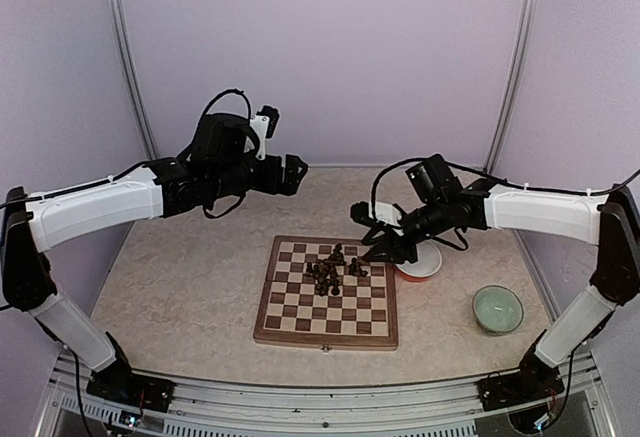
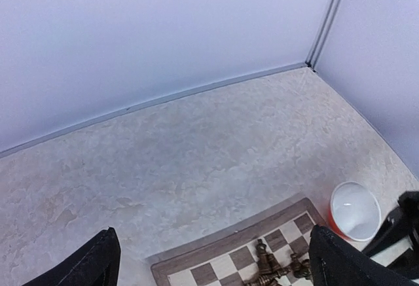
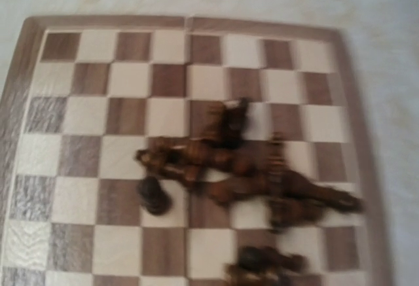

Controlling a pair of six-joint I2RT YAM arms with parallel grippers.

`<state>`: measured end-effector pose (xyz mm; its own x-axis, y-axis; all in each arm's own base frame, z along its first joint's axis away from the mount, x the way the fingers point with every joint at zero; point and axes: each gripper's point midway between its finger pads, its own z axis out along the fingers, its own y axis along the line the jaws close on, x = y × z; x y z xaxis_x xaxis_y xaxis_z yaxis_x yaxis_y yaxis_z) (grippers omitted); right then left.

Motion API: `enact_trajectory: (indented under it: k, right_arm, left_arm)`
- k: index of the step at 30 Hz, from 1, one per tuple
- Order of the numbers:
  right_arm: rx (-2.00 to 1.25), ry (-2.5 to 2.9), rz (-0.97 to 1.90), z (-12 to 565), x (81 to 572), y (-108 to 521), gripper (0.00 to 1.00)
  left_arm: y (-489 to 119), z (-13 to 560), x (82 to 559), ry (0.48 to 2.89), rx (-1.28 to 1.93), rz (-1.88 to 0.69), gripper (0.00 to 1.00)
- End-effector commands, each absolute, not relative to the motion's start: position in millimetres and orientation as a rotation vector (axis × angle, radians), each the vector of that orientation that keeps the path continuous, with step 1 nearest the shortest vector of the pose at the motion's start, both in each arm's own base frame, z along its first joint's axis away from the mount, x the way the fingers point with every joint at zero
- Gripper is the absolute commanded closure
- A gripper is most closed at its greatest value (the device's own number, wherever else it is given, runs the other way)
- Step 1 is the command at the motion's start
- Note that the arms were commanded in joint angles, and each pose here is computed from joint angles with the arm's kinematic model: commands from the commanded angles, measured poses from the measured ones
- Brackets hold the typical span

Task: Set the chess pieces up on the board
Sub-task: Pick up the queen from the chessboard.

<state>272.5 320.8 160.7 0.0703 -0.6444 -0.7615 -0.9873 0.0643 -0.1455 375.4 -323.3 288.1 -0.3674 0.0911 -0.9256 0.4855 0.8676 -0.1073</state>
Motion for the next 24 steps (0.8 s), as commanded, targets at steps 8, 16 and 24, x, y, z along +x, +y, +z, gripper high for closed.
enact_trajectory:
  k: [8, 16, 24]
  right_arm:
    - [-1.858, 1.779, 0.599, 107.1, 255.3, 354.4, 0.63]
    - [-1.915, 1.801, 0.617, 89.8, 252.8, 371.1, 0.63]
    - [-1.92, 1.817, 0.613, 83.8, 259.9, 386.3, 0.66]
  left_arm:
    - [-238.2, 305.8, 430.8, 1.88, 0.095, -0.637, 0.01]
    - [-221.8, 304.4, 439.2, 1.895, 0.053, -0.735, 0.02]
    - [-217.1, 305.8, 441.5, 1.899, 0.03, -0.776, 0.05]
